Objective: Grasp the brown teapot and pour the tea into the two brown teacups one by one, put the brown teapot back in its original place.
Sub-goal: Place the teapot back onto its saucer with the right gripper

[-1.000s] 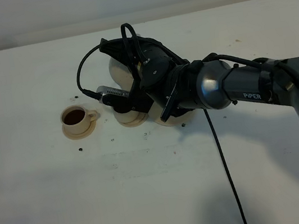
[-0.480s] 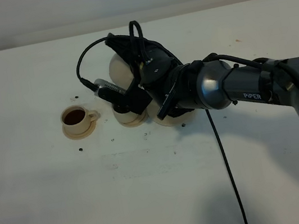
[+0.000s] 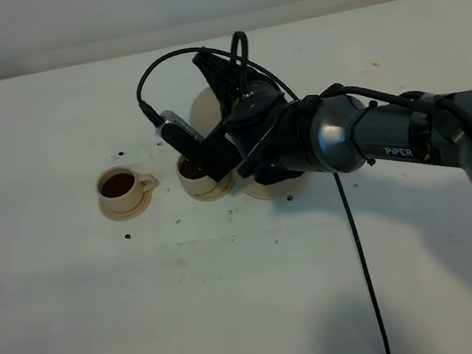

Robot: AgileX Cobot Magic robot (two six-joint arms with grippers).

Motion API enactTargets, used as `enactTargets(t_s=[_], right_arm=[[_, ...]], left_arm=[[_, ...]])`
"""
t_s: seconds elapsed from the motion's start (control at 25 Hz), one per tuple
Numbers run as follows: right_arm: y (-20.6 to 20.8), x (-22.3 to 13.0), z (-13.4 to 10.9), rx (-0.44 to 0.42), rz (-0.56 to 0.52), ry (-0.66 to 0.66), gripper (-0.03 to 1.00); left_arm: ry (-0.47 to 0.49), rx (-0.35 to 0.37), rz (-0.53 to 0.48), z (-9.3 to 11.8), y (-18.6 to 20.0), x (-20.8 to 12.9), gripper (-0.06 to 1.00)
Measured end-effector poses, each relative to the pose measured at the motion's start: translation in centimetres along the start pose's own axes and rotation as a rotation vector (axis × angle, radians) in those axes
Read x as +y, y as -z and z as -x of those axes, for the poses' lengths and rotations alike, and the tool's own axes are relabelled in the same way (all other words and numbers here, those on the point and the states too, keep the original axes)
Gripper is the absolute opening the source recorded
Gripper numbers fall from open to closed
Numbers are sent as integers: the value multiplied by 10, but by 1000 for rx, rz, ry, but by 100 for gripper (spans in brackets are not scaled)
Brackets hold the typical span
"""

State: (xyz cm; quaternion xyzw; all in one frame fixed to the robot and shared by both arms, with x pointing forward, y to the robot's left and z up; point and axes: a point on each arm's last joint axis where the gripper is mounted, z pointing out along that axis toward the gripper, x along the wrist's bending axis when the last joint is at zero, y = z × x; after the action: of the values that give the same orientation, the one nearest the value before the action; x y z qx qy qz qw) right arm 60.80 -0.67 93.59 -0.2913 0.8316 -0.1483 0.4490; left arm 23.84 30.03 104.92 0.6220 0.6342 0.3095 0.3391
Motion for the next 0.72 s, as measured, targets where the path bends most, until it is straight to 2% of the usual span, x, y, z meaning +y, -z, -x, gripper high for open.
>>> enactTargets(t_s=[0.2,0.44,0.56,0.72], right_arm=[[5,-4,-3,69,-6,-110,12],[37,-25,11,133,0,-324,12],[56,-32,14,204,14,-455,12],[79,-32,11,357,71,-649,12]], left_arm=[[0,0,0,0,0,0,47],[0,0,0,0,0,0,47],[0,0,0,0,0,0,47],[0,0,0,0,0,0,47]])
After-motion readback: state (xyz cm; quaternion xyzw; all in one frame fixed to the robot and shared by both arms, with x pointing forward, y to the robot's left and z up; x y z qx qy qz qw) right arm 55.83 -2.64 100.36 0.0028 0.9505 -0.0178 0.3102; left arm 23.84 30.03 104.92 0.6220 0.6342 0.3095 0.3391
